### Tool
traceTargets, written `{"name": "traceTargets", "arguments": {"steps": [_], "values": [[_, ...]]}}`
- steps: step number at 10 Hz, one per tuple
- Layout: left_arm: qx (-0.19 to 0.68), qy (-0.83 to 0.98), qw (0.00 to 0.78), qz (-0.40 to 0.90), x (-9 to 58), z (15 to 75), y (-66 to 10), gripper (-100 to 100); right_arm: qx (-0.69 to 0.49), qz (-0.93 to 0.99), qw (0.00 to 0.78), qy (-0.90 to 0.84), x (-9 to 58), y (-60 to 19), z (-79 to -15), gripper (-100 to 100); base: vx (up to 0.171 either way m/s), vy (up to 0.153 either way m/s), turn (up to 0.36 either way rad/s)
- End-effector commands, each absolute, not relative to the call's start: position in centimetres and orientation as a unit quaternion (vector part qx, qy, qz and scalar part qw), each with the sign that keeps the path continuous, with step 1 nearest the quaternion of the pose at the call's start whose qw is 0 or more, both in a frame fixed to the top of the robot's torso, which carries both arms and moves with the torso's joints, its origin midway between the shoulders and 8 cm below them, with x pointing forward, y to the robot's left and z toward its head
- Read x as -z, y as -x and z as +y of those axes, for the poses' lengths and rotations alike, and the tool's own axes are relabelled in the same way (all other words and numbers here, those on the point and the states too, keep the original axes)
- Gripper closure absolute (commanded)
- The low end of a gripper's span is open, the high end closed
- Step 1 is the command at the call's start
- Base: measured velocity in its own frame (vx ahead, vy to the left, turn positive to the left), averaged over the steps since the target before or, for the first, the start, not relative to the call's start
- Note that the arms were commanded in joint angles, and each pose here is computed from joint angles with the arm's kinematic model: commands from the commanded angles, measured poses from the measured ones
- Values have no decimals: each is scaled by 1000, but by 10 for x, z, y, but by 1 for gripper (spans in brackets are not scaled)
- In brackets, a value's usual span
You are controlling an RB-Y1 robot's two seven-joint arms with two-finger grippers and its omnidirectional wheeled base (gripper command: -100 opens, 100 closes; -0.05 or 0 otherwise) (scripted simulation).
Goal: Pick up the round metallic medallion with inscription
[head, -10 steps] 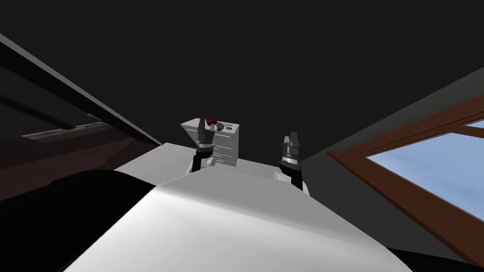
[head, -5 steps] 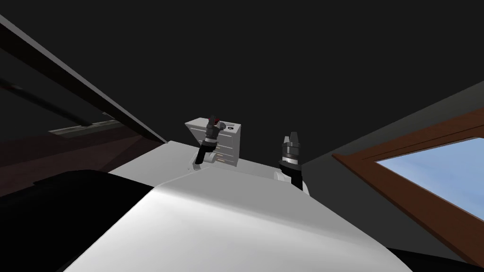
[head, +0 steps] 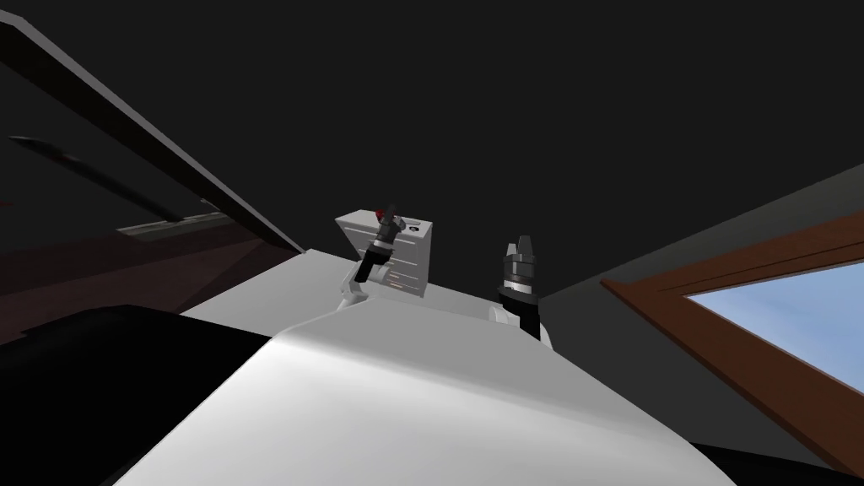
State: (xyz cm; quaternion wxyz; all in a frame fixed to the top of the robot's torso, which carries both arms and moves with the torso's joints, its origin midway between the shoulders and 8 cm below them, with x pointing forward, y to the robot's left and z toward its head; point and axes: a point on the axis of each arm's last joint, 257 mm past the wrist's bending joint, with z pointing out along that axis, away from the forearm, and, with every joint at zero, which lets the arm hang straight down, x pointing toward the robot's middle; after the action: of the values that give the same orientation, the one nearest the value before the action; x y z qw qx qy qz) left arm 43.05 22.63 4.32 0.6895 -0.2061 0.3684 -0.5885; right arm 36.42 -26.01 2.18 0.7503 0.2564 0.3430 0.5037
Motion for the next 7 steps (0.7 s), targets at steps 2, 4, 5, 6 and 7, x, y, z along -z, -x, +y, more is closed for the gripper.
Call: {"name": "traceTargets", "arguments": {"steps": [2, 4, 5, 6, 7], "values": [[575, 199, 687, 397, -44, 220, -452, -100, -504, 343, 750, -256, -22, -364, -260, 0, 0, -9, 78], [561, 200, 685, 419, -40, 217, -469, -100, -504, 343, 750, -256, -22, -364, -260, 0, 2, -12, 57], [557, 206, 683, 425, -39, 217, -475, -100, -504, 343, 750, -256, -22, -364, -260, 0, 2, -12, 46], [545, 202, 684, 441, -36, 216, -488, -100, -504, 343, 750, -256, -22, -364, -260, 0, 5, -17, 91], [543, 205, 683, 443, -39, 214, -492, -100, -504, 343, 750, -256, -22, -364, -260, 0, 5, -15, 50]]}}
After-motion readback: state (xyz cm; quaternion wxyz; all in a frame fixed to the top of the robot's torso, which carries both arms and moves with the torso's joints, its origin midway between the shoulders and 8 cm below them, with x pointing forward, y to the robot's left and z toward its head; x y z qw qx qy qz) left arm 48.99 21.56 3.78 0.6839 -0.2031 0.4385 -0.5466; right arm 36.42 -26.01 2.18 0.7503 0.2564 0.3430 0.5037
